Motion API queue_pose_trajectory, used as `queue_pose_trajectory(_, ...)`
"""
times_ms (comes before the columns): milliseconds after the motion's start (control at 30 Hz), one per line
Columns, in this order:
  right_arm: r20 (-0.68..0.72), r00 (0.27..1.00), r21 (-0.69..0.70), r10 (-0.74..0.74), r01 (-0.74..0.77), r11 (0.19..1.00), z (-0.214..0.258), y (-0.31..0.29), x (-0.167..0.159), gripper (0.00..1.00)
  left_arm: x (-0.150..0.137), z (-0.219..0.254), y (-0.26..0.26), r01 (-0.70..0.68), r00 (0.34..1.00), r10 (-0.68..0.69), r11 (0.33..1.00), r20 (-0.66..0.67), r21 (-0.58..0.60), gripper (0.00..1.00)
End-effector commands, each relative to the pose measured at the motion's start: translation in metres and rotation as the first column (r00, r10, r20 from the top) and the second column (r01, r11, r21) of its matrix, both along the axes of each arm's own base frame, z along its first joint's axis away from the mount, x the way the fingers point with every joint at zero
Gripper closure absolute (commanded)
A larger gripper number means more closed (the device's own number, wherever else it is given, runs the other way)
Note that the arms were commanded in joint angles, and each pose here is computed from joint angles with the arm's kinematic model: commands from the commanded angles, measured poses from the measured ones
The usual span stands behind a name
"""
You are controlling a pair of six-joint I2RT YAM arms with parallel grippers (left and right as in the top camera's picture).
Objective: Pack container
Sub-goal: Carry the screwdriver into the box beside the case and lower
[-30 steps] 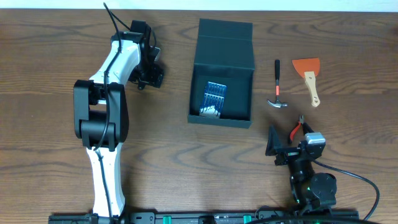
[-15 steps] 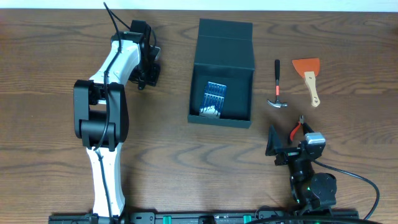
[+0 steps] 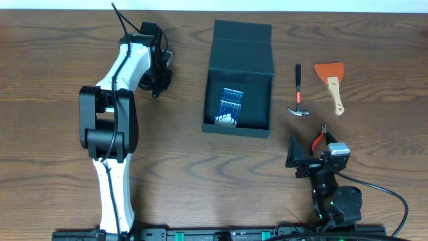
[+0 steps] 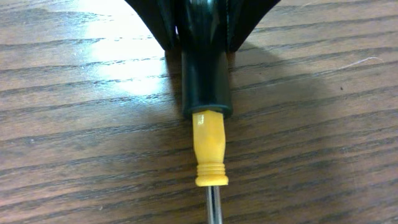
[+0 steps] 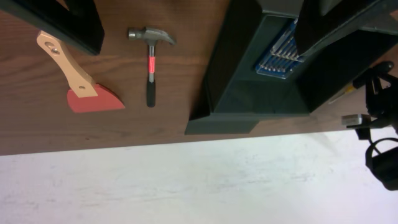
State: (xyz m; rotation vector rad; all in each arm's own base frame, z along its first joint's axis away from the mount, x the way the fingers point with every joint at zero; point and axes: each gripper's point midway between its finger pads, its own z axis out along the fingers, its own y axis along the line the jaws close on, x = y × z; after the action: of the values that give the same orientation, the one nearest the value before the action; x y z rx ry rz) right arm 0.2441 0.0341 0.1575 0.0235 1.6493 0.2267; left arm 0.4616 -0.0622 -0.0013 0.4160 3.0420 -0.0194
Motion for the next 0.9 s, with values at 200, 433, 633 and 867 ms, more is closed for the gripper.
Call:
queue_pose_trajectory(200, 0.002, 1.000, -0.014, -0.003, 0.003, 1.000, -0.001, -0.001, 0.000, 0.01, -0.014, -0.026, 0.002, -0.006, 0.997, 0.006, 1.000, -0.082, 0.008, 0.94)
queue_pose_trajectory(433, 0.002, 1.000, -0.014, -0.003, 0.003, 1.000, -0.001, -0.001, 0.000, 0.01, -0.005, -0.004, 0.002, -0.006, 1.000, 0.006, 1.000, -0.028, 0.004, 0.94)
queue_pose_trajectory(633, 0.002, 1.000, -0.014, -0.003, 0.003, 1.000, -0.001, -0.001, 0.000, 0.01, 0.008, 0.033, 0.000, -0.006, 0.999, 0.006, 1.000, 0.051, -0.006, 0.94)
queue_pose_trajectory(867, 0.003, 1.000, -0.014, -0.003, 0.003, 1.000, -0.001, -0.001, 0.000, 0.01, 0.014, 0.082, -0.001, -0.004, 0.988, 0.008, 1.000, 0.156, -0.021, 0.94)
